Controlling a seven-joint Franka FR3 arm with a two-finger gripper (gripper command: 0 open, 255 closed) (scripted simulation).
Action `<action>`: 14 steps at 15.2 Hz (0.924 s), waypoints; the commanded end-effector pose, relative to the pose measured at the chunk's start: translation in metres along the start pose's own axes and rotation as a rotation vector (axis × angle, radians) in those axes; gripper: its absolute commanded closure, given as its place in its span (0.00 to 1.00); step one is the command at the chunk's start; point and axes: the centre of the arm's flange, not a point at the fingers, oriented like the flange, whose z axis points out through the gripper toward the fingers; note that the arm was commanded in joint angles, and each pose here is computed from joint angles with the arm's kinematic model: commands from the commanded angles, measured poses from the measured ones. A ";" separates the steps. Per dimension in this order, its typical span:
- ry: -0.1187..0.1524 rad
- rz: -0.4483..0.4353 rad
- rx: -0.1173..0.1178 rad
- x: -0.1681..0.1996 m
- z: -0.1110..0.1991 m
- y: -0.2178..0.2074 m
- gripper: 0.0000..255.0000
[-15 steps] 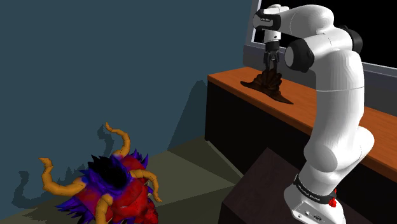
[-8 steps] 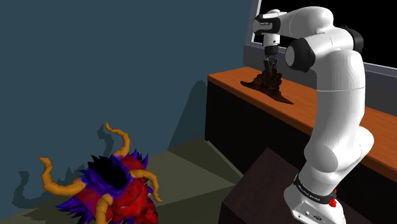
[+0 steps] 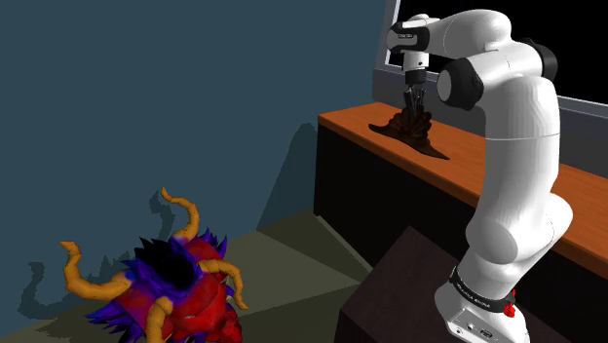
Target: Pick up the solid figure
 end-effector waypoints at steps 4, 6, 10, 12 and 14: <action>-0.003 0.000 0.003 -0.006 -0.019 -0.002 1.00; -0.003 0.000 0.003 -0.009 -0.029 -0.003 1.00; -0.003 0.000 0.003 -0.015 -0.049 -0.005 1.00; -0.003 0.000 0.003 -0.018 -0.059 -0.006 1.00; -0.003 0.000 0.003 -0.022 -0.069 -0.007 1.00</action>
